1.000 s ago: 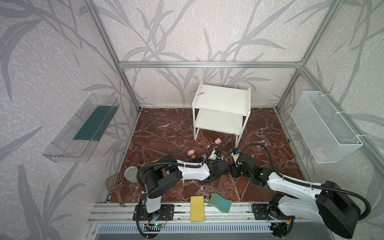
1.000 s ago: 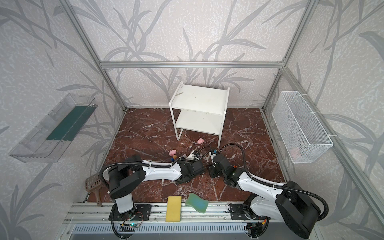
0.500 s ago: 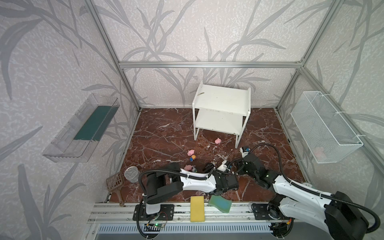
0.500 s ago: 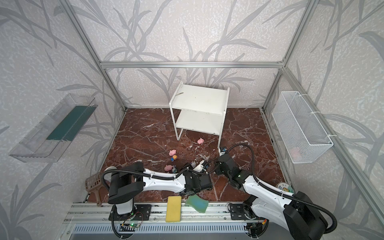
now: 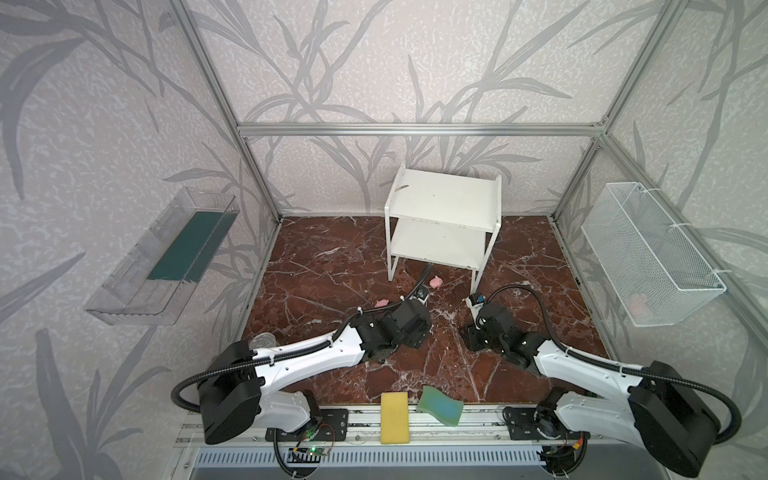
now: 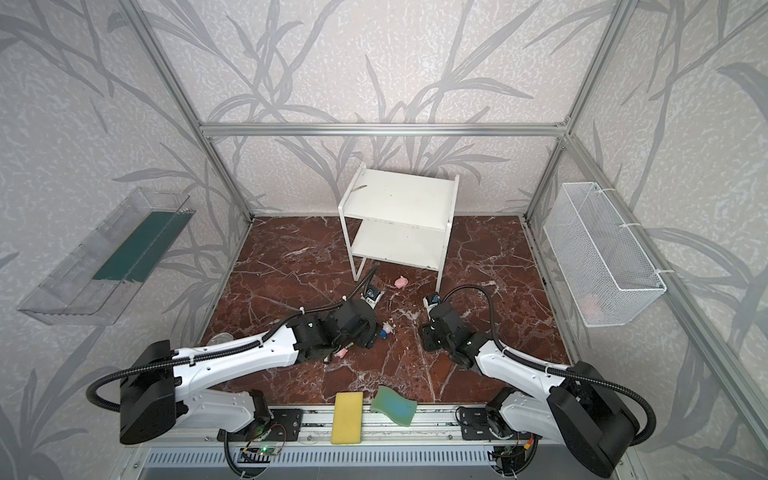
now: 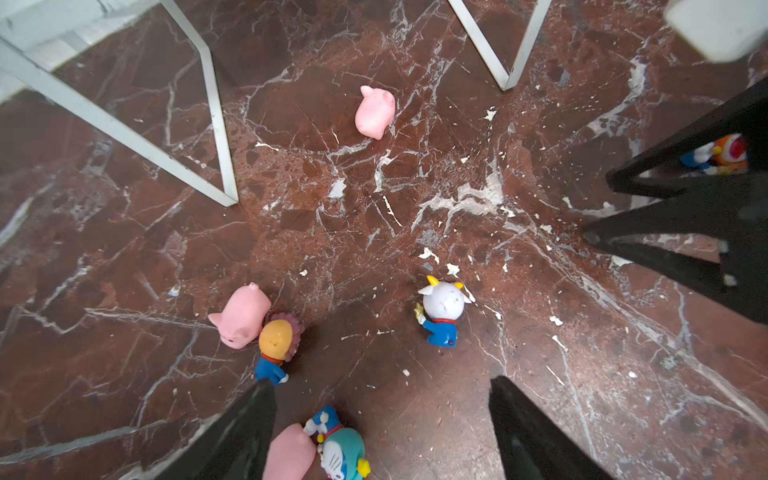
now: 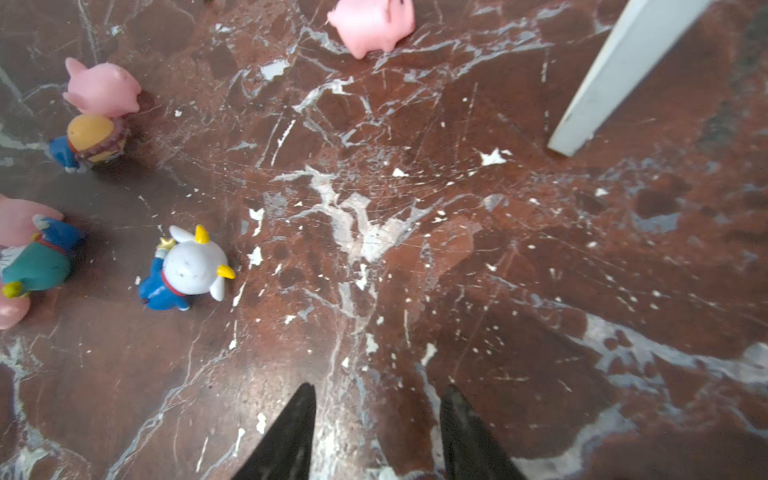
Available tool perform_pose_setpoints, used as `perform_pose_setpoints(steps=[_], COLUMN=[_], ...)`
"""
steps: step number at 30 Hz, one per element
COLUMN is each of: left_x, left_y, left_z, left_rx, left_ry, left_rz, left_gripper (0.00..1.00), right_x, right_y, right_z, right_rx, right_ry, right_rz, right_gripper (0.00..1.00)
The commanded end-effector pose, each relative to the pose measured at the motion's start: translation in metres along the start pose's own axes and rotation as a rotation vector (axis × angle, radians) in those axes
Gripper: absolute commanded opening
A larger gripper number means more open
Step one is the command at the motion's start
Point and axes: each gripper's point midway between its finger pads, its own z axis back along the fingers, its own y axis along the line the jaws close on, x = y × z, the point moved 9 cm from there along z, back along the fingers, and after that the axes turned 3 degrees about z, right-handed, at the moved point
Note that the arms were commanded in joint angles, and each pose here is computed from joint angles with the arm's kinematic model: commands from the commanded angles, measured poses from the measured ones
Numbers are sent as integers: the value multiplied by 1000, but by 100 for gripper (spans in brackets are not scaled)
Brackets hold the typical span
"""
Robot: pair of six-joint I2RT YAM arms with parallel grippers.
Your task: Place and organize the plastic toys onto the shelf
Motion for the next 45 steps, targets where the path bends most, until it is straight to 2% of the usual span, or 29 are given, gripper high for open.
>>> perform_pose_setpoints(steps=[1, 8, 18, 22, 30, 34, 45], left_x=[-4, -11, -10, -12, -10, -8, -12], left_y=[5, 32, 63, 72, 78, 78, 83], left_z=[2, 2, 14, 19, 27, 27, 40], left_rx=[-114, -132, -77, -52, -43, -53, -41], left_ry=[26, 14, -32, -48, -82, -92, -137], left_rz=[69, 225, 343, 372, 393, 393, 405], left_gripper=[83, 83, 83, 83, 83, 83, 83], right_x=[12, 23, 47, 51, 37, 30, 38], right_y=[21, 55, 79, 82, 81, 91, 102], right_z=[-4, -23, -42, -47, -27, -25, -58], right_rx=[93, 188, 204, 188, 32, 98, 145], right_ry=[6, 40, 64, 96, 196, 287, 288], right_rz=[41, 74, 105, 102, 12, -56, -89], right_gripper=[48, 37, 38, 38, 40, 40, 43])
